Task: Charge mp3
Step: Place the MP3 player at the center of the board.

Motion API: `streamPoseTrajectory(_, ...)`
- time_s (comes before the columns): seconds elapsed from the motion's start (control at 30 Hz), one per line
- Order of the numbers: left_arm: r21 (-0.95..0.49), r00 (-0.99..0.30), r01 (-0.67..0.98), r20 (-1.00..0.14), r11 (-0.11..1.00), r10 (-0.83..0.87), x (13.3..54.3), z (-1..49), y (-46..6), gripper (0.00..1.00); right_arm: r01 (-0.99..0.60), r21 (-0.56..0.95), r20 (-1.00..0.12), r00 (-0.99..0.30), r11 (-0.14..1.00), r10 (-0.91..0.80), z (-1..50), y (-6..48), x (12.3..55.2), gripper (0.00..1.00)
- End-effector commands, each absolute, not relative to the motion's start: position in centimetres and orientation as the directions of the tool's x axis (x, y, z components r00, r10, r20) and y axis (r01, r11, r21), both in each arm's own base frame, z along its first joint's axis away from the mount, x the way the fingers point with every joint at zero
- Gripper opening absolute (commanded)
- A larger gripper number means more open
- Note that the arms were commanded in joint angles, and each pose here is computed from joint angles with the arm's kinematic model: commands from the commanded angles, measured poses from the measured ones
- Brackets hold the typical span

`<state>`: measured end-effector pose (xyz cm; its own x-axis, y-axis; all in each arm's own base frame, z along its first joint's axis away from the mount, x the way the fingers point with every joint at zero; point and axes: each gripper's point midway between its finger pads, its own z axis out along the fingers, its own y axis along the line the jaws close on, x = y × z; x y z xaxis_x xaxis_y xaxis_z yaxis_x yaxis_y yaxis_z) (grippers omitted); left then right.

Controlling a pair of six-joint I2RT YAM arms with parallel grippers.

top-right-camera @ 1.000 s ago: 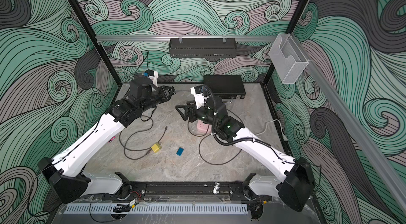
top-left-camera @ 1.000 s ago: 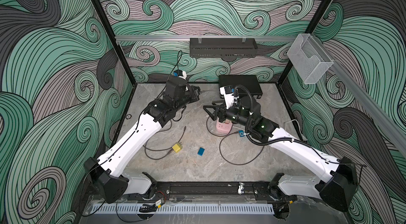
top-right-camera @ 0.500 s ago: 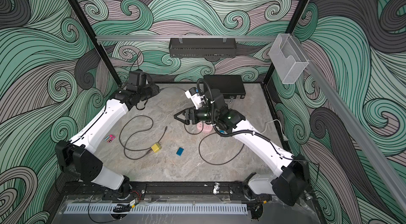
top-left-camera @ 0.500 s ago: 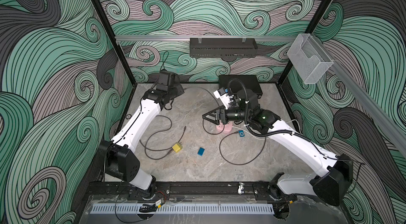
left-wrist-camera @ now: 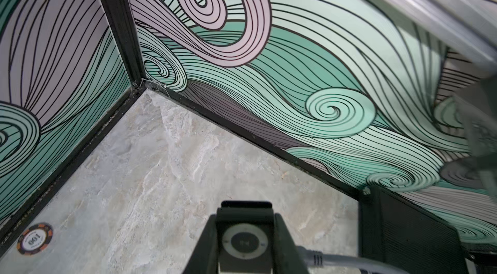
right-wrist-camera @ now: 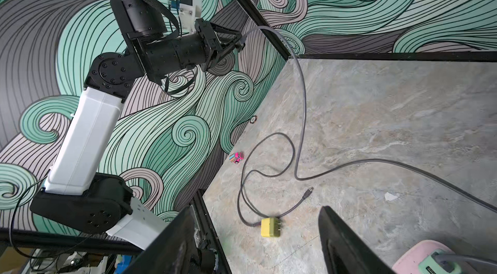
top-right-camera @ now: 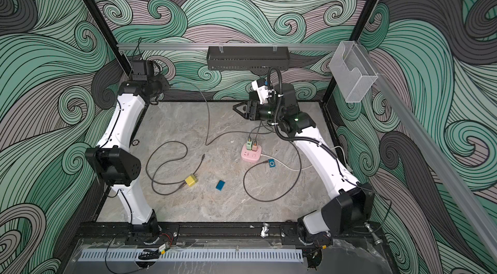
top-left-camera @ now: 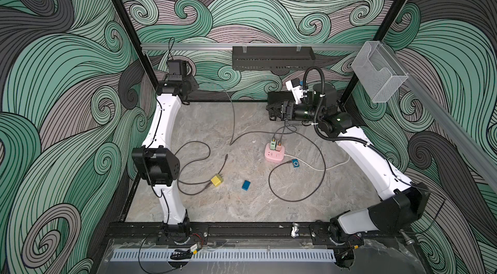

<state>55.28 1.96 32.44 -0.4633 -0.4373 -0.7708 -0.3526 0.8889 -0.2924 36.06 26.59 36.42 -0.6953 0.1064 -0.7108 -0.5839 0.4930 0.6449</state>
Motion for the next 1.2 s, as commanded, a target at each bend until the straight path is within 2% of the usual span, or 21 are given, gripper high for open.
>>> streamPoseTrajectory(0.0, -0.214, -0.529, -0.406, -0.738, 0.889, -0.419, 57.1, 28.9, 3.7, 0.18, -0.543, 0.675, -0.671, -0.733, 0.499, 0.110, 35.2, 26.6, 37.9, 0.72)
streamPoseTrajectory(0.23, -0.202, -0.653, -0.425, -0.607, 0.883, -0.453, 60.4, 18.3, 2.8, 0.18, -0.492, 0.707, -0.614, -0.784, 0.507, 0.096, 32.1, 26.9, 41.0, 0.69)
streamPoseTrajectory(0.43, -0.149, -0.739, -0.474, -0.469, 0.868, -0.484, 59.3, 10.5, 2.7, 0.19, -0.485, 0.718, -0.589, -0.805, 0.500, 0.064, 30.4, 27.5, 41.6, 0.69)
streamPoseTrajectory(0.6, -0.105, -0.761, -0.510, -0.408, 0.854, -0.505, 58.5, 6.3, 3.6, 0.20, -0.488, 0.731, -0.574, -0.818, 0.477, 0.045, 29.8, 27.9, 41.5, 0.69)
streamPoseTrajectory(0.9, -0.105, -0.785, -0.513, -0.345, 0.852, -0.515, 57.9, 3.5, 3.8, 0.29, -0.477, 0.743, -0.551, -0.834, 0.470, 0.025, 29.3, 28.0, 40.9, 0.68)
streamPoseTrajectory(1.13, -0.134, -0.792, -0.510, -0.313, 0.850, -0.525, 57.4, 4.0, 3.5, 0.38, -0.487, 0.731, -0.561, -0.828, 0.478, 0.015, 29.6, 27.6, 39.9, 0.68)
streamPoseTrajectory(1.17, -0.145, -0.792, -0.506, -0.312, 0.850, -0.525, 57.4, 4.4, 3.3, 0.47, -0.490, 0.730, -0.562, -0.827, 0.476, 0.012, 29.7, 27.6, 39.8, 0.68)
